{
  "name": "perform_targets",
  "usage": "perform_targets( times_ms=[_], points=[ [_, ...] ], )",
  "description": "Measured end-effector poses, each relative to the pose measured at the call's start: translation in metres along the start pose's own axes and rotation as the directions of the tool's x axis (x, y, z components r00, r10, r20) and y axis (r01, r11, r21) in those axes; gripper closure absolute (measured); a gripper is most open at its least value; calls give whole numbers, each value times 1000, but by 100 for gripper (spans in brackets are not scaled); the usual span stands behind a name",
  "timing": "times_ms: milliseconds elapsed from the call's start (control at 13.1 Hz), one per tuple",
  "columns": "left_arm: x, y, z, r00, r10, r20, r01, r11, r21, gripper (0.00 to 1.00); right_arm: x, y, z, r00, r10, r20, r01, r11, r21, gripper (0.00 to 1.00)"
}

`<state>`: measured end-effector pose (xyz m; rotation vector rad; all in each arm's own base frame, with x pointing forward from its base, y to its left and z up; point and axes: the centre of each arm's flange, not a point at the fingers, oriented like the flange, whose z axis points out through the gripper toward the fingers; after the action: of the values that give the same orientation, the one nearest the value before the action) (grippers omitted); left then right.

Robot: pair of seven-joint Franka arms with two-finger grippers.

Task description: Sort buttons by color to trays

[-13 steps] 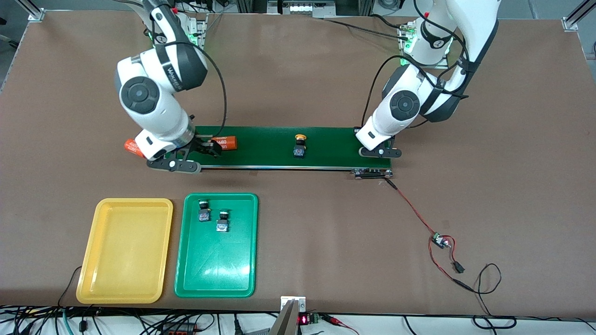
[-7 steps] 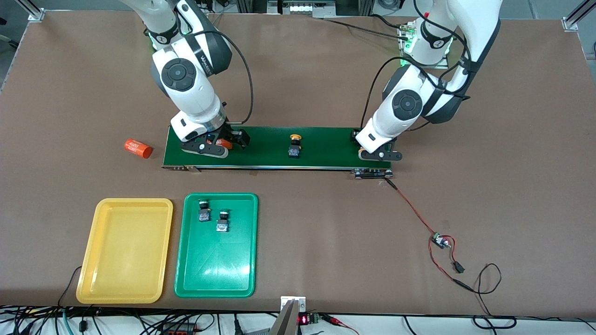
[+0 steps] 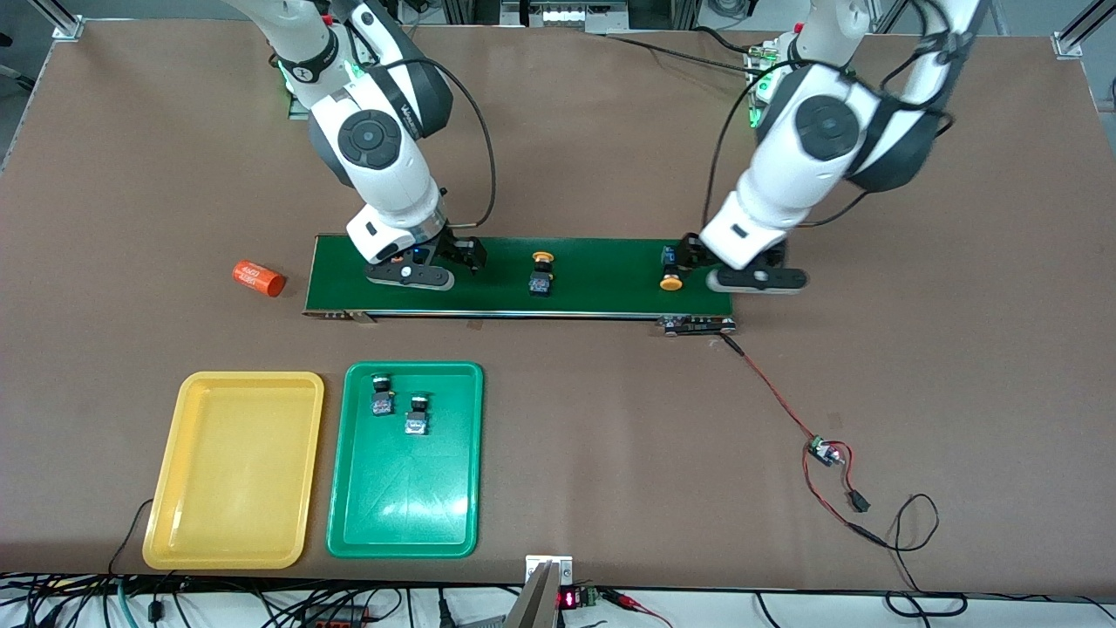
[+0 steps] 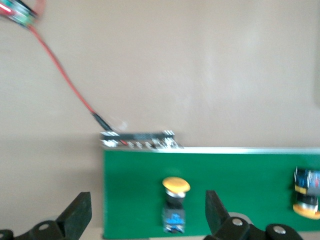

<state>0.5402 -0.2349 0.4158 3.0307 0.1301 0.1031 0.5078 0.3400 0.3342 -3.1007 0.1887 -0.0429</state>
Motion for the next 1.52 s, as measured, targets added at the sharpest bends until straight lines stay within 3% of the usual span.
perform_targets(
  times_ms=[228, 381, 837, 1142, 1294, 1522],
  points=[
    [44, -72, -41, 990, -136, -32, 137, 991, 15, 0, 6, -7, 5, 1000, -2, 6, 2, 1000, 10, 0],
    [62, -106, -68, 987, -161, -27, 161, 986, 32, 0, 9, -14, 6, 1000, 2, 5, -2, 1000, 19, 0],
    [92, -198, -160, 1000, 13, -23, -12, 998, 60, 0, 8, -32, 16, 1000, 18, 7, -18, 1000, 18, 0],
    [88, -208, -213, 999, 37, 25, -39, 997, 66, 0, 7, -33, 28, 1000, -26, 6, 26, 1000, -7, 0],
    [86, -217, -219, 997, 25, 78, -30, 997, 73, 0, 7, -33, 29, 1000, -29, 8, 29, 1000, -7, 0],
    [93, -217, -206, 994, 30, 103, -38, 996, 80, 0, 7, -33, 29, 1000, -29, 8, 29, 1000, -7, 0]
  ],
)
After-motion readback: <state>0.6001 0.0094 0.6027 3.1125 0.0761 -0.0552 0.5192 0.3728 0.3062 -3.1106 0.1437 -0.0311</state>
